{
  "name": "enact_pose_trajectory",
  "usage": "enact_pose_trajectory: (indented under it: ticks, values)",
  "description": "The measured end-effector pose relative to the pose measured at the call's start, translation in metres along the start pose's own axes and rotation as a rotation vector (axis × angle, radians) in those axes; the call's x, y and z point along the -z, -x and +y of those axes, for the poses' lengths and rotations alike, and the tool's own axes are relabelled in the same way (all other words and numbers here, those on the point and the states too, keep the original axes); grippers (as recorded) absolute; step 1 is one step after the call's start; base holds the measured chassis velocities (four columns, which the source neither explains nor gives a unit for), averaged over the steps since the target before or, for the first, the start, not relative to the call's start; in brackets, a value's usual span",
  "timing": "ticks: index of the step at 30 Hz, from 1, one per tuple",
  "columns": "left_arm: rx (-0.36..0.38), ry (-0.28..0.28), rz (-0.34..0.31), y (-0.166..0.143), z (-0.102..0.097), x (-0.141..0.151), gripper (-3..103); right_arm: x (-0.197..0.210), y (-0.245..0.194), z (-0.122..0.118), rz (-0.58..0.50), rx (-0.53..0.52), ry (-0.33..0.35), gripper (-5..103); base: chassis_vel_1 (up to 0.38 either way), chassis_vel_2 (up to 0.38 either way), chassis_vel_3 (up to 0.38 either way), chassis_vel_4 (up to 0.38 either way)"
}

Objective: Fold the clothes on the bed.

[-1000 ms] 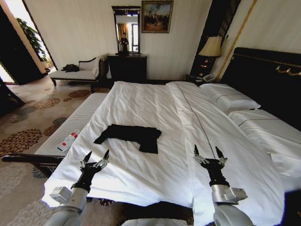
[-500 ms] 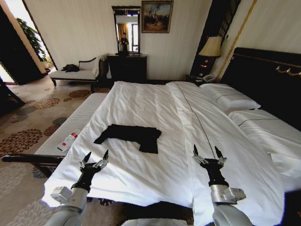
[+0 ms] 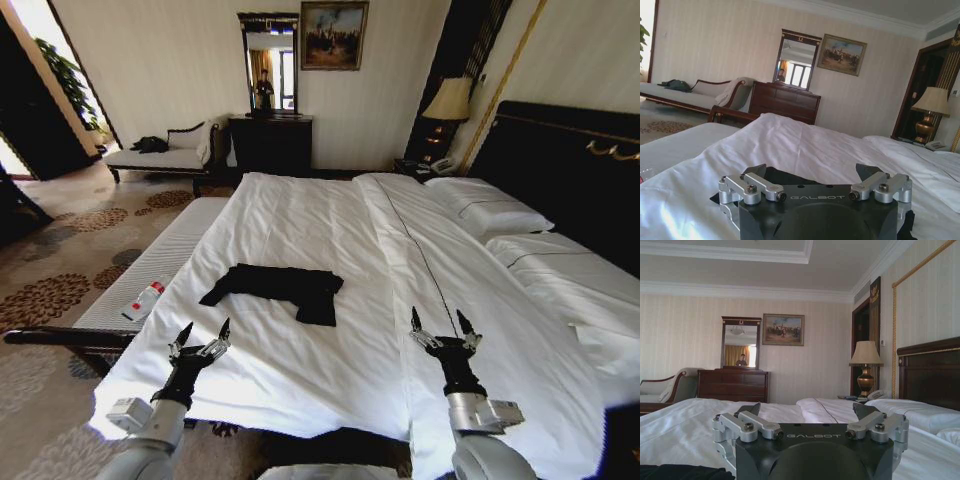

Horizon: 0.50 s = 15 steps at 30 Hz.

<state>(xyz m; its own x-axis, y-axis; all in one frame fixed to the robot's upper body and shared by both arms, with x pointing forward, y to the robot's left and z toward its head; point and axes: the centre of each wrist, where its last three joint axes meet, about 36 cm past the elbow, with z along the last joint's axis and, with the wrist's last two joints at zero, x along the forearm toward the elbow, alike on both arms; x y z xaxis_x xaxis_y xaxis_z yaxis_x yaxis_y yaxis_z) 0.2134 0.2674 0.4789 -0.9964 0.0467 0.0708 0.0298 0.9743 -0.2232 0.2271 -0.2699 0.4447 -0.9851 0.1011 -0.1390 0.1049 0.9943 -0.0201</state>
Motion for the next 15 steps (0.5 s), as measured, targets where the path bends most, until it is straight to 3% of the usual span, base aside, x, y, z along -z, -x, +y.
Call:
enact_pose_trajectory:
  ticks: [15]
  values:
    - [0.0, 0.002, -0.002, 0.0025, 0.0019, -0.0025, 100, -0.0032, -0.0004, 0.0012, 0.007, -0.006, 0.001, 100, 0.02, 0.02, -0.021, -0.028]
